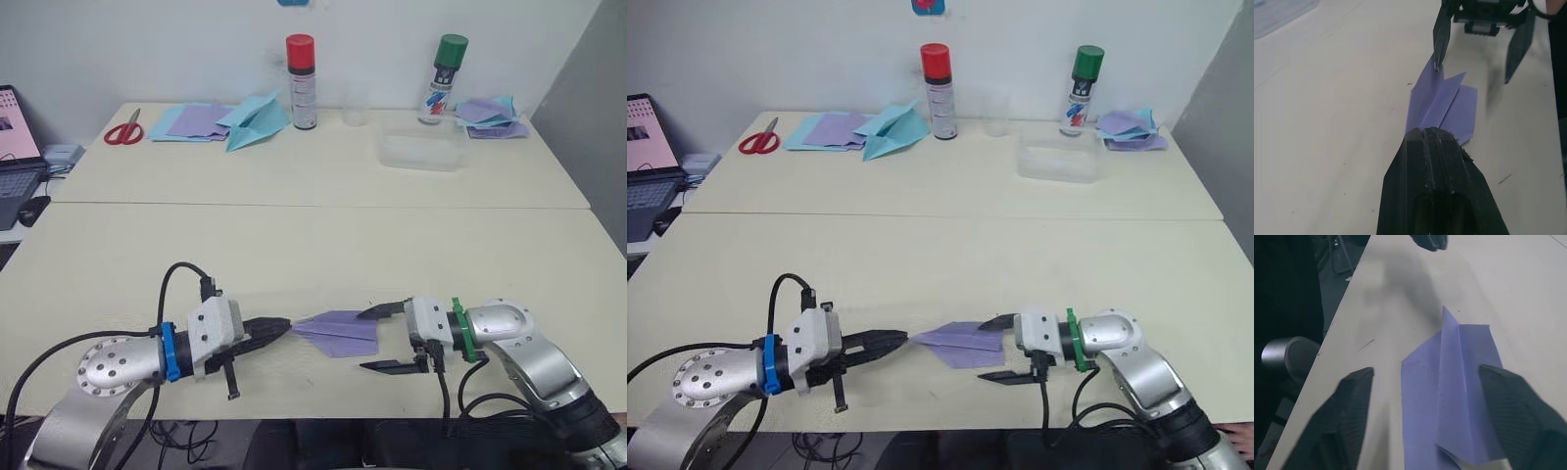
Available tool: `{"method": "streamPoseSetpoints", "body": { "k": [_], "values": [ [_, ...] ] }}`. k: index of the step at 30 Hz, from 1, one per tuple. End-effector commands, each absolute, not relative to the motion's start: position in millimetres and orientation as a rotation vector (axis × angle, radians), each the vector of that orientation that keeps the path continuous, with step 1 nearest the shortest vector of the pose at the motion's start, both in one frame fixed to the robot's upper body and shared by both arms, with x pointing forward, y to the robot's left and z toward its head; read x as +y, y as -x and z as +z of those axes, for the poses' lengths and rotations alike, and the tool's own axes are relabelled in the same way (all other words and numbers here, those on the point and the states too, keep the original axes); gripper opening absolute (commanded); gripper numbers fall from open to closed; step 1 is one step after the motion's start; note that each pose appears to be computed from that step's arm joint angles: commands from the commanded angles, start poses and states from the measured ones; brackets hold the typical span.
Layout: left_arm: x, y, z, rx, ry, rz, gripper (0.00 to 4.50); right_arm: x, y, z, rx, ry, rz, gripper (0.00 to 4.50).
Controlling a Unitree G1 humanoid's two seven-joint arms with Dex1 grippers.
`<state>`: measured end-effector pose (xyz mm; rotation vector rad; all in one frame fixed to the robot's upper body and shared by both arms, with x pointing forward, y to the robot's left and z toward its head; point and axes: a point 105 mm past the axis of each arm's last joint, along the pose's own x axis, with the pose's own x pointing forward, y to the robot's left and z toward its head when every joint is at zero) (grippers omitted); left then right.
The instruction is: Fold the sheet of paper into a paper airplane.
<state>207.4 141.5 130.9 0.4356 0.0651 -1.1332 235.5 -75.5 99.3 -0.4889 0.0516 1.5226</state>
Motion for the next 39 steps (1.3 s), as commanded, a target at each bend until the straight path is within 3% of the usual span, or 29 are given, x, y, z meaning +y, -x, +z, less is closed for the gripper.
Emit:
{"method": "streamPoseSetpoints", "body": {
  "k": [1,2,7,8,20,24,27,30,31,35,39],
  "values": [
    [137,-202,140,0.022,-0.437,-1.139,0.0,-74,-238,99,0.035,0.529,1.518,2.2],
    [137,-201,140,0.027,-0.434,-1.143,0.0,-73,-241,98,0.04,0.535,1.506,1.88],
    [136,-194,145,0.053,-0.398,-1.167,0.0,-69,-253,92,0.066,0.554,1.465,1.88],
    [137,-194,147,0.059,-0.386,-1.17,0.53,-69,-256,90,0.073,0.556,1.455,1.83],
    [131,-198,157,0.036,-0.376,-1.159,4.26,-63,-271,78,0.148,0.527,1.386,1.83],
    [130,-198,157,0.041,-0.372,-1.16,4.26,-62,-275,72,0.181,0.528,1.378,1.83],
    [133,-198,157,0.046,-0.371,-1.148,4.3,-62,-276,70,0.201,0.511,1.371,1.21],
    [135,-198,158,0.048,-0.364,-1.135,4.3,-64,-277,70,0.205,0.504,1.364,0.12],
    [136,-199,158,0.047,-0.364,-1.132,4.3,-66,-276,71,0.204,0.504,1.362,0.02],
    [137,-200,161,0.034,-0.359,-1.119,4.3,-74,-278,76,0.188,0.502,1.325,0.02],
    [139,-212,169,0.037,-0.305,-1.059,4.3,-91,-295,101,0.136,0.4,1.136,0.02]
  ]
}}
